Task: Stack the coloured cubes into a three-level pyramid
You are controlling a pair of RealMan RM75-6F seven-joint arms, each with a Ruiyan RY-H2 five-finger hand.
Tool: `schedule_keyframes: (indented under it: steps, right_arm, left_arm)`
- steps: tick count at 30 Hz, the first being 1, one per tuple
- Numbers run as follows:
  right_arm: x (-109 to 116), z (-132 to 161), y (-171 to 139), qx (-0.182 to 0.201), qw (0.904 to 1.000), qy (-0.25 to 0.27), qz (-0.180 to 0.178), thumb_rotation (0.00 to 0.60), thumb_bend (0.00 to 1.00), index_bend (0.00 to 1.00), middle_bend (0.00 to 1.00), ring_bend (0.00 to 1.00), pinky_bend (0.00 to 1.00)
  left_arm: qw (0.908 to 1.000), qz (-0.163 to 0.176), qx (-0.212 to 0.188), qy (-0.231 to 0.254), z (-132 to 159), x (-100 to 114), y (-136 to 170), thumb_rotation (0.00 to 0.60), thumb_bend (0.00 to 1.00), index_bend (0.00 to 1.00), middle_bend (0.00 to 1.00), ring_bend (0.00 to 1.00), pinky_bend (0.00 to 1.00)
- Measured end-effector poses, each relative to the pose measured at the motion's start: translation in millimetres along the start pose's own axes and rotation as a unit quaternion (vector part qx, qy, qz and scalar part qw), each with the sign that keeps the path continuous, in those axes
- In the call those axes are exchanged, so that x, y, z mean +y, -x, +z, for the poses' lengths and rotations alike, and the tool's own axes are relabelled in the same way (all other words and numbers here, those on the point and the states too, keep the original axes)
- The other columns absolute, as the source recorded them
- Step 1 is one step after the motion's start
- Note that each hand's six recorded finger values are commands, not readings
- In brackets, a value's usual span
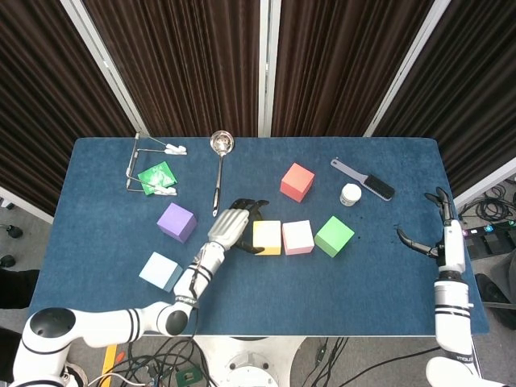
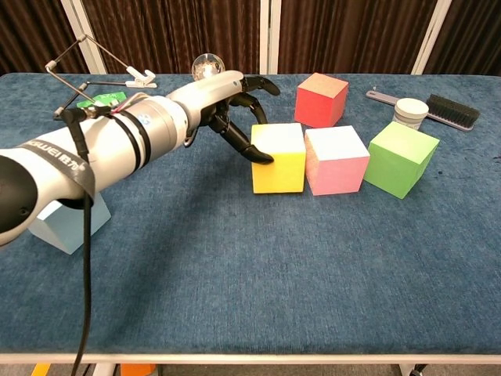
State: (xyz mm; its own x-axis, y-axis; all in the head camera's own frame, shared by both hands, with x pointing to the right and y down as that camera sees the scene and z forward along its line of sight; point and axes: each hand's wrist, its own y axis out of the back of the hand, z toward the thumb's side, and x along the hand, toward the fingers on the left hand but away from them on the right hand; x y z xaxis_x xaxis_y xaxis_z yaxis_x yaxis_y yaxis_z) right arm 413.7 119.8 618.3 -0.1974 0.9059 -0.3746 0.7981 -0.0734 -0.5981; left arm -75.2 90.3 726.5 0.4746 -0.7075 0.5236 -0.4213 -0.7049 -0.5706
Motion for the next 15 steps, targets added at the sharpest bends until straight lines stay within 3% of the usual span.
schedule_keyframes:
  steps: [15]
  right_arm:
    - [-0.5, -3.5, 0.3, -0.004, 1.0000, -0.002, 0.001, 0.600, 0.07, 0.00, 0.13, 0.00, 0.00]
  left_arm:
    - [0.9999, -0.002, 0.001, 0.012, 4.8, -2.5, -2.6, 0.600, 0.20, 0.13, 0.46, 0.09, 0.07]
